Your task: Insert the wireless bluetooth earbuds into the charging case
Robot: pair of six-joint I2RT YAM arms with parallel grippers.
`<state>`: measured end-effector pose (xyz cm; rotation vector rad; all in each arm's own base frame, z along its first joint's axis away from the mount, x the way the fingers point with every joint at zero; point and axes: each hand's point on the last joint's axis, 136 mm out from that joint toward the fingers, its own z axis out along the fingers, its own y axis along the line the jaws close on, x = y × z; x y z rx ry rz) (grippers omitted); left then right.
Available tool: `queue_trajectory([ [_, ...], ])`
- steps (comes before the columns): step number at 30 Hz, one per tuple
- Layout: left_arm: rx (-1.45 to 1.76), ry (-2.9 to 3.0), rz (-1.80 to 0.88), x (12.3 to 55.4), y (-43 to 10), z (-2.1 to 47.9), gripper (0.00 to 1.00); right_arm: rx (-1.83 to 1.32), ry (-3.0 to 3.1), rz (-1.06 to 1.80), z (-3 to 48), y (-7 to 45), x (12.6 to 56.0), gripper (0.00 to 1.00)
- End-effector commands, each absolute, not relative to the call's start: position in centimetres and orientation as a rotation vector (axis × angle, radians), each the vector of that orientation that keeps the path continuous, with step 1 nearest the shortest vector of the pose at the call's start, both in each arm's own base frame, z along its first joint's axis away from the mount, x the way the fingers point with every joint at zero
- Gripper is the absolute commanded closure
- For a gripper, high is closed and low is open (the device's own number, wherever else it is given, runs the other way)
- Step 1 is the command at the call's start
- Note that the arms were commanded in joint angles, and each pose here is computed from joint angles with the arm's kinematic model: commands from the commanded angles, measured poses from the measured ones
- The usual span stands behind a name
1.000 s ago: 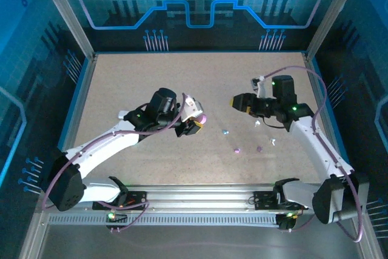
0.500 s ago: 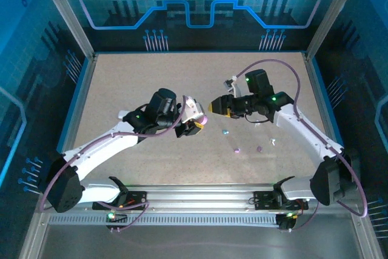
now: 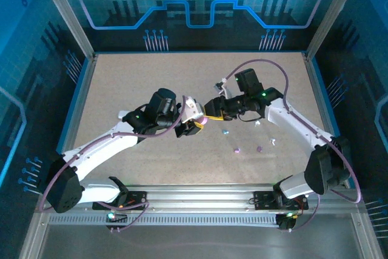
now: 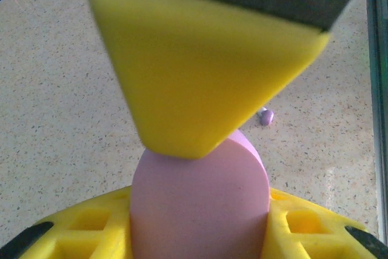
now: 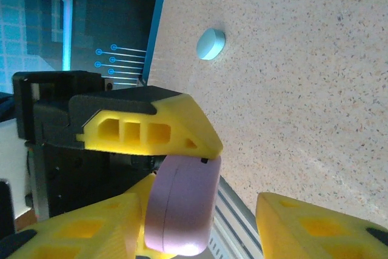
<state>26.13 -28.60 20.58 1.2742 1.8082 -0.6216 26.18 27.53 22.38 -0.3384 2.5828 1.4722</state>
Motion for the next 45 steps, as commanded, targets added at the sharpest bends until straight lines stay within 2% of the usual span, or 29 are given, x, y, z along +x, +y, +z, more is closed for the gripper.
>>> queue_trajectory([
  [1,1.286,1.718,-0.613,26.0,-29.1,23.1,0.65,-0.415,2.589,1.527,23.3,28.5,25.1,0.48],
  [4,1.288,1.717,-0.614,25.9,-29.1,23.1,0.65,-0.424,2.604,1.521,23.0,28.7,24.9,0.51],
  [11,1.285,1.712,-0.594,26.1,-29.0,23.3,0.62,-0.425,2.612,1.523,22.8,28.8,24.9,0.70],
  [17,1.210,1.669,-0.601,26.1,-28.5,24.0,0.33,-0.399,2.475,1.659,25.2,28.9,25.7,0.78],
  [20,1.124,1.607,-0.665,26.1,-27.5,25.3,0.28,-0.349,2.369,1.787,27.2,28.4,26.8,0.79],
  [26,0.871,1.446,-0.811,27.0,-24.3,28.9,0.25,-0.283,2.233,1.951,30.9,27.3,28.9,0.81],
  [34,0.804,1.339,-0.846,27.9,-24.7,31.1,0.25,-0.265,2.179,2.025,34.3,27.7,30.0,0.81],
  [45,0.815,1.244,-0.896,28.8,-26.4,33.8,0.25,-0.253,2.177,2.053,35.1,28.0,29.8,0.80],
])
